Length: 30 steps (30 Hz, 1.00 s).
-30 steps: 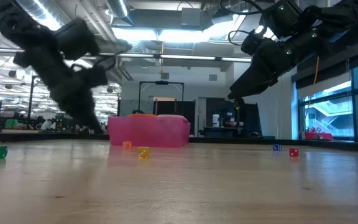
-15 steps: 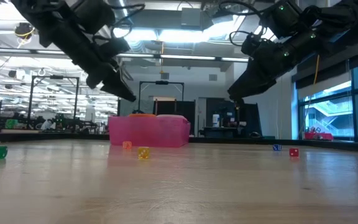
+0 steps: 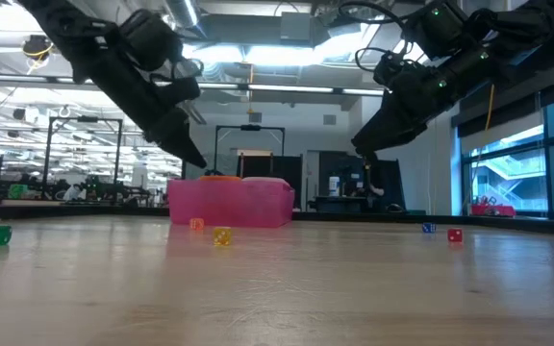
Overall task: Pick & Place Dice
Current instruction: Put the small light green dice into the bin, then put the top small blue dice into the bin
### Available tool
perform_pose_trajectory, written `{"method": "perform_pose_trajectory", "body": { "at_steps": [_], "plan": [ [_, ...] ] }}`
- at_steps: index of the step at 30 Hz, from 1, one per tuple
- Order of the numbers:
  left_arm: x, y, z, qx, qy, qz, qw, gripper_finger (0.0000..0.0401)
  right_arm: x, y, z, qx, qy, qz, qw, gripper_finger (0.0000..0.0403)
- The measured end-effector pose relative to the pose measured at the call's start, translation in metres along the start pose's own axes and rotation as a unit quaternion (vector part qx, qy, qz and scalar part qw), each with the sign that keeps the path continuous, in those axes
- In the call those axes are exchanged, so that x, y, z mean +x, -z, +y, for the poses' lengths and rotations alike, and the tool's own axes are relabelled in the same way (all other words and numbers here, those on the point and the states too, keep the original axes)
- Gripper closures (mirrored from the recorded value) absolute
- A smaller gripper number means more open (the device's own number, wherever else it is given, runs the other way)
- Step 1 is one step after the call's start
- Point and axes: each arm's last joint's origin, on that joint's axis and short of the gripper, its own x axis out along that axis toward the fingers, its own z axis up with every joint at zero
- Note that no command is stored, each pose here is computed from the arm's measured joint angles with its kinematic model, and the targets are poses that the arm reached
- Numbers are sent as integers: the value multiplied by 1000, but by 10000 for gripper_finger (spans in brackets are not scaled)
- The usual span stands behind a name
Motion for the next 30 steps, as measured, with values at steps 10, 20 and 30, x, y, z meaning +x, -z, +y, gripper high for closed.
{"method": "perform_pose_trajectory", "body": {
  "at_steps": [10,20,30],
  "plan": [
    [30,15,0,9,40,40,998,331,0,0,0,0,0,0,1000,3],
    [38,8,9,-2,26,48,999,312,0,0,0,0,0,0,1000,3],
    [34,5,9,-23,51,40,998,264,0,0,0,0,0,0,1000,3]
  ]
}}
